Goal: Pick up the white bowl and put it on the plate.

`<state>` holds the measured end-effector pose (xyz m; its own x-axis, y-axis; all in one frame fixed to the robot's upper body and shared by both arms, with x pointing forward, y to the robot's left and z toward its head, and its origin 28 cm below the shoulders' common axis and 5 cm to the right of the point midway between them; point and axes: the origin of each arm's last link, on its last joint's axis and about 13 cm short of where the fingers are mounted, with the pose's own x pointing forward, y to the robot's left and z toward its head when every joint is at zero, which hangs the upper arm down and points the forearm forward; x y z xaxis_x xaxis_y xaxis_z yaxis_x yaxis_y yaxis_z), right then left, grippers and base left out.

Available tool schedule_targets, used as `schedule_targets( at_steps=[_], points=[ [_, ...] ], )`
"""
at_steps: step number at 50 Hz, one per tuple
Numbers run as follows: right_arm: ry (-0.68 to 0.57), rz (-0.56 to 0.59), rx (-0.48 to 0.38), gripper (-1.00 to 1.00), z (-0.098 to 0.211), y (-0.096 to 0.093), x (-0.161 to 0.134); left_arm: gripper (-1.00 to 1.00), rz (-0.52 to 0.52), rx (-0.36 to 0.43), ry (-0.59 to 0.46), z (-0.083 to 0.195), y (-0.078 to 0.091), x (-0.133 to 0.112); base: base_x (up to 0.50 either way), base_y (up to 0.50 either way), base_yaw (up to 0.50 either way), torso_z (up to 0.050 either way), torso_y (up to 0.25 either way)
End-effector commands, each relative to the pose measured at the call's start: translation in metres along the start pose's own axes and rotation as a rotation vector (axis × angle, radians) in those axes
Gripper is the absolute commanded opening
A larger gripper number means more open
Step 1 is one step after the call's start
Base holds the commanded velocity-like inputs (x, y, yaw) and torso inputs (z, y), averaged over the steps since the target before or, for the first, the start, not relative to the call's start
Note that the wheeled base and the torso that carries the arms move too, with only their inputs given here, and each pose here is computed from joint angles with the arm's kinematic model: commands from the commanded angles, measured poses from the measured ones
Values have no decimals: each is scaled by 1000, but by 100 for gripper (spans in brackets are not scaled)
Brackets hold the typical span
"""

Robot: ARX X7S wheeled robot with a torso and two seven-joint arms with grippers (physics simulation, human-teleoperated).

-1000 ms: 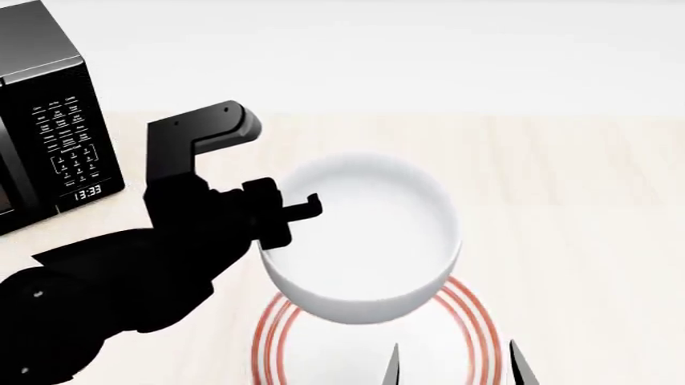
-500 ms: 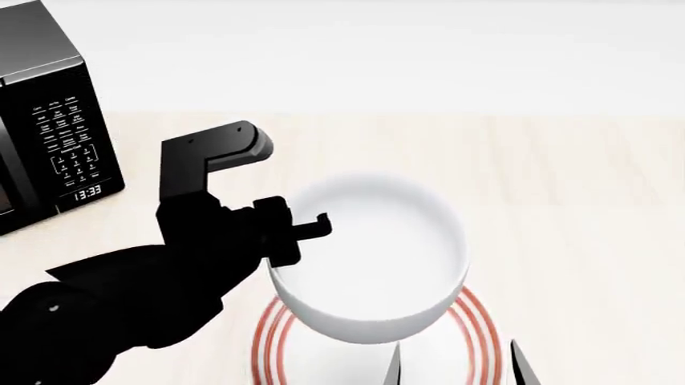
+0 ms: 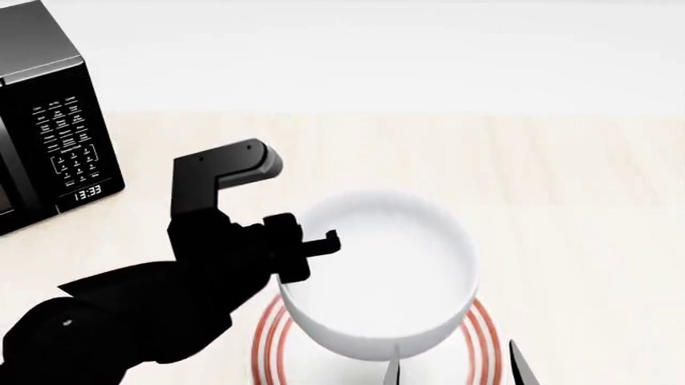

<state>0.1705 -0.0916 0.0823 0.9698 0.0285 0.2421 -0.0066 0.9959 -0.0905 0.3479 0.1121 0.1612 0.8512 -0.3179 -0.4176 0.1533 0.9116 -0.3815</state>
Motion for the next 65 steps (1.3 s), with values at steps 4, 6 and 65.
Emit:
schedule_targets(
  at_steps=[4,6,65],
  points=[
    [0,2,-1,100,0,1,0,-100,-14,-16,-15,0,-1,1,0,0,0,0,0],
    [0,2,-1,100,1,0,0,-100,-17,-11,-11,-2,0,2,0,0,0,0,0],
    [4,3,-1,100,-1,0,0,-100,9,-40,27,-24,16,22,0,0,0,0,1]
  ],
)
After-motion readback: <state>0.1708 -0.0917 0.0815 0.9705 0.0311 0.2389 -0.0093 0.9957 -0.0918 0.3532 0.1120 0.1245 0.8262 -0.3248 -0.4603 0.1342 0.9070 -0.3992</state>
